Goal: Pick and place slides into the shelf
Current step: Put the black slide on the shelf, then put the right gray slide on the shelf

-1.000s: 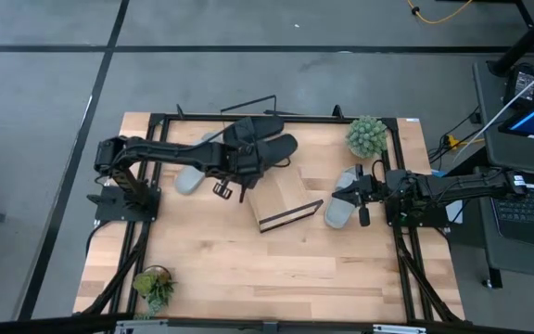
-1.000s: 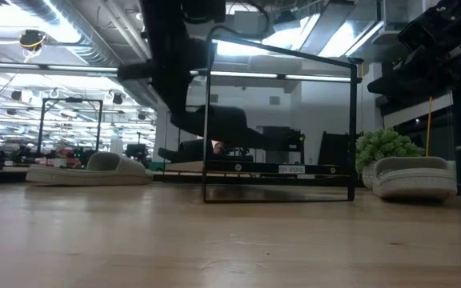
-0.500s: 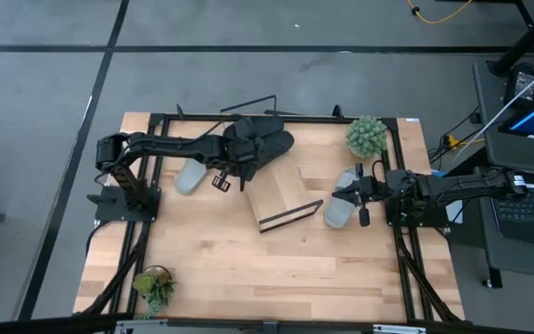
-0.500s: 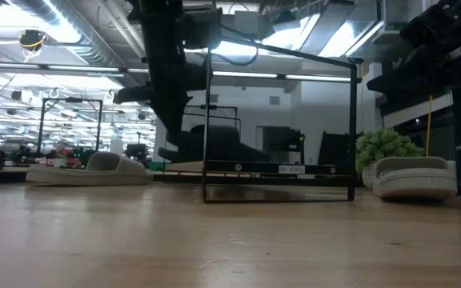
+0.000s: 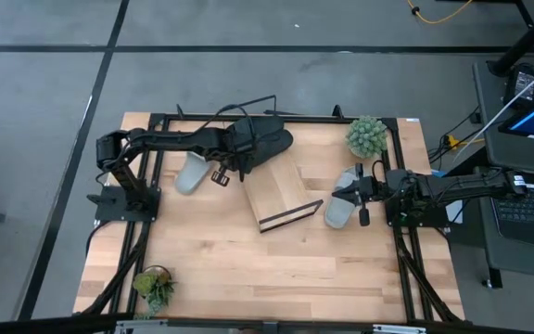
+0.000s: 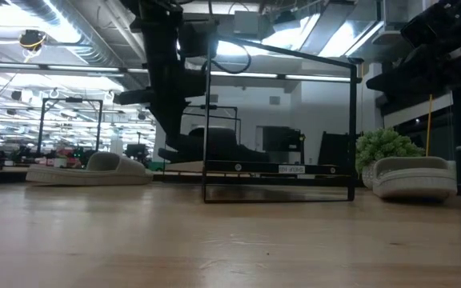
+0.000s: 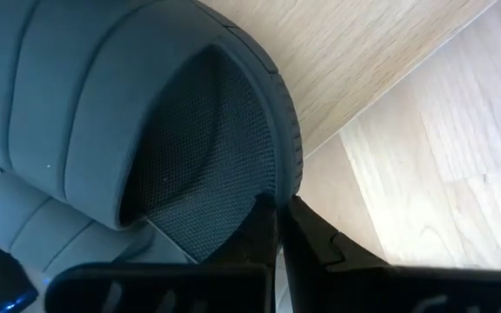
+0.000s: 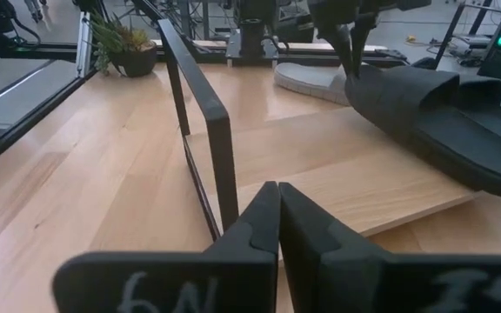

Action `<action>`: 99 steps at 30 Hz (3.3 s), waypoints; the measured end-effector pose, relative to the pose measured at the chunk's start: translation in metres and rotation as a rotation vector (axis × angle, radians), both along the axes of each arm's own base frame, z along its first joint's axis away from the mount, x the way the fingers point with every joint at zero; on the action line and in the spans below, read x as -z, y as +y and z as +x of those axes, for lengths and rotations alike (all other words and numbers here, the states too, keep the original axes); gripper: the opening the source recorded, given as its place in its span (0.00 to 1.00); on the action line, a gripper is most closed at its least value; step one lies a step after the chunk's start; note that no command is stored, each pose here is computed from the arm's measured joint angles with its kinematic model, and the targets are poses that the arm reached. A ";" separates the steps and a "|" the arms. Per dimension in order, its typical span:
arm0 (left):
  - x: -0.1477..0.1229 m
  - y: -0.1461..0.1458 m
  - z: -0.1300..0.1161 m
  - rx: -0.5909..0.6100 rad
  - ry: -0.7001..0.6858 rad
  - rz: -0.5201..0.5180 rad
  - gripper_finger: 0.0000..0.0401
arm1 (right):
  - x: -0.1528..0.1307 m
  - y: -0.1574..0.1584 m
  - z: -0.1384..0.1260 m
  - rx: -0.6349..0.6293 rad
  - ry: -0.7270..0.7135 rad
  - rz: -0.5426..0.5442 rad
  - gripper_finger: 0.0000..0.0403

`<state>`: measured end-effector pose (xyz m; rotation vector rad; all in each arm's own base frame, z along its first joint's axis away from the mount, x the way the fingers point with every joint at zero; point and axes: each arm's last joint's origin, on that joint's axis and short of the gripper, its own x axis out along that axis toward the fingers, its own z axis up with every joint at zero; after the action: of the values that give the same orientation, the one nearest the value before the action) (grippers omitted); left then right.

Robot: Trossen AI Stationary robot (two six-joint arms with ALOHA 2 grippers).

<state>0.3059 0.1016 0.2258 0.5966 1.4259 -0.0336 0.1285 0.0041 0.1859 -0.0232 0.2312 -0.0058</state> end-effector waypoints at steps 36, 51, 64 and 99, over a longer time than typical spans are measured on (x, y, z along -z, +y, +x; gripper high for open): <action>0.001 0.022 -0.011 -0.100 -0.004 -0.091 0.02 | -0.001 0.000 0.000 0.002 -0.012 0.008 0.02; 0.001 0.030 -0.015 -0.159 -0.011 -0.066 0.19 | -0.001 0.000 0.000 0.007 -0.012 0.034 0.02; 0.001 0.031 -0.015 -0.226 -0.026 -0.061 0.26 | -0.001 0.000 0.000 0.007 -0.012 0.035 0.02; -0.003 0.027 -0.017 -0.314 0.038 0.175 0.44 | -0.001 0.000 0.000 0.008 -0.013 0.036 0.02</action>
<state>0.2885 0.1287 0.2288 0.5103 1.5553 0.3331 0.1287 0.0041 0.1871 0.0131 0.2186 -0.0094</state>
